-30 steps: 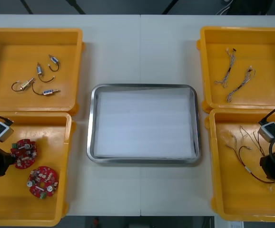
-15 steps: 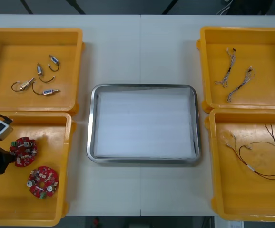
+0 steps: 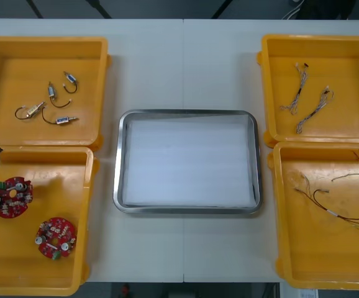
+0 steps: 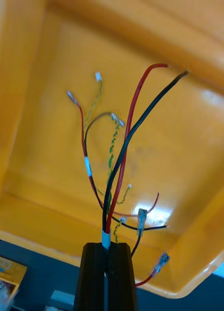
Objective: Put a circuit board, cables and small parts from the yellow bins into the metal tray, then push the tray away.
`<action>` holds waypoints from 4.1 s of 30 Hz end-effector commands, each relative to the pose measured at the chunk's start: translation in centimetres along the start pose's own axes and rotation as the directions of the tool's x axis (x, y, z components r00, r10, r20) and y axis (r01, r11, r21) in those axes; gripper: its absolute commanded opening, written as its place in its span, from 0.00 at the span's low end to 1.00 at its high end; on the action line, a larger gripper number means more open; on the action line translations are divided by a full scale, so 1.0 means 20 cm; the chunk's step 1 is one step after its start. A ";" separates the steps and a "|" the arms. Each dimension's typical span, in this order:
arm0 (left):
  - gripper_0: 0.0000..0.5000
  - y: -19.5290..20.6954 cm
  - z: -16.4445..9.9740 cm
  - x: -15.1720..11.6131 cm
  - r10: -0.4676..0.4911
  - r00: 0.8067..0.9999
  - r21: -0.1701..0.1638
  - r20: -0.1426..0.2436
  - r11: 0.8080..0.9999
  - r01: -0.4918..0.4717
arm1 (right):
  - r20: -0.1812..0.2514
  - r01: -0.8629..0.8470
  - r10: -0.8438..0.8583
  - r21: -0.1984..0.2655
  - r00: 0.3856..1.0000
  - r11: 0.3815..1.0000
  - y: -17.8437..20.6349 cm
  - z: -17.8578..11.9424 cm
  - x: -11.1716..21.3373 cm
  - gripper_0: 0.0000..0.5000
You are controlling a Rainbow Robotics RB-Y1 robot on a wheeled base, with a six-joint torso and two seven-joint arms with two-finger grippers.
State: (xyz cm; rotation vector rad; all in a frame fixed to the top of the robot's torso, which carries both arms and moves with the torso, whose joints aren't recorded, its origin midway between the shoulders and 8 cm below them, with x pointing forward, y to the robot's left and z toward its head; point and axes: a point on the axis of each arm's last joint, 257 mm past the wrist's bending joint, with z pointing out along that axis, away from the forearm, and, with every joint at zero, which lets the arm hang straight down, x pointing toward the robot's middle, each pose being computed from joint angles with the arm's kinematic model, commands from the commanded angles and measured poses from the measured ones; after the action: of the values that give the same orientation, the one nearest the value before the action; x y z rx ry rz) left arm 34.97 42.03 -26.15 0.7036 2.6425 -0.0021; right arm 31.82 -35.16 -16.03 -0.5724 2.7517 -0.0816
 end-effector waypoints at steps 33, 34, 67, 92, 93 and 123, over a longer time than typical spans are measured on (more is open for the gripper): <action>0.00 -0.48 -0.57 -0.67 -0.371 0.927 0.006 0.063 0.929 0.371 | 0.036 0.127 -0.125 -0.069 0.991 0.989 -0.01 -0.54 -0.22 0.00; 0.00 -0.51 -0.55 -0.69 -0.385 0.920 0.001 0.070 0.923 0.386 | 0.033 0.129 -0.127 -0.070 0.991 0.989 0.00 -0.55 -0.22 0.00; 0.00 -1.13 -0.01 -0.96 -0.568 0.818 -0.026 0.091 0.819 0.573 | 0.084 0.146 -0.142 -0.047 0.986 0.988 0.04 -0.43 -0.33 0.00; 0.00 -1.25 0.25 -1.03 -0.605 0.789 -0.025 0.106 0.792 0.610 | 0.042 0.190 -0.189 -0.013 0.981 0.982 0.16 -0.11 -0.35 0.00; 0.01 -1.26 0.25 -1.03 -0.606 0.789 -0.023 0.104 0.791 0.611 | 0.044 0.191 -0.191 -0.011 0.981 0.981 0.16 -0.10 -0.35 0.00; 1.00 -1.37 0.16 -1.00 -0.624 0.777 0.014 0.084 0.780 0.625 | 0.086 0.216 -0.216 0.004 0.973 0.976 0.21 -0.04 -0.42 0.00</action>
State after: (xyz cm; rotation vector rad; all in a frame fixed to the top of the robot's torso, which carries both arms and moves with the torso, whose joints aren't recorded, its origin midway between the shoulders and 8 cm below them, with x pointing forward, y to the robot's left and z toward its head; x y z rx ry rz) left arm 39.06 10.21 -27.09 -0.2065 2.7156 -0.1382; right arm 36.70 -29.39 -14.13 -0.7976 2.6606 -0.0892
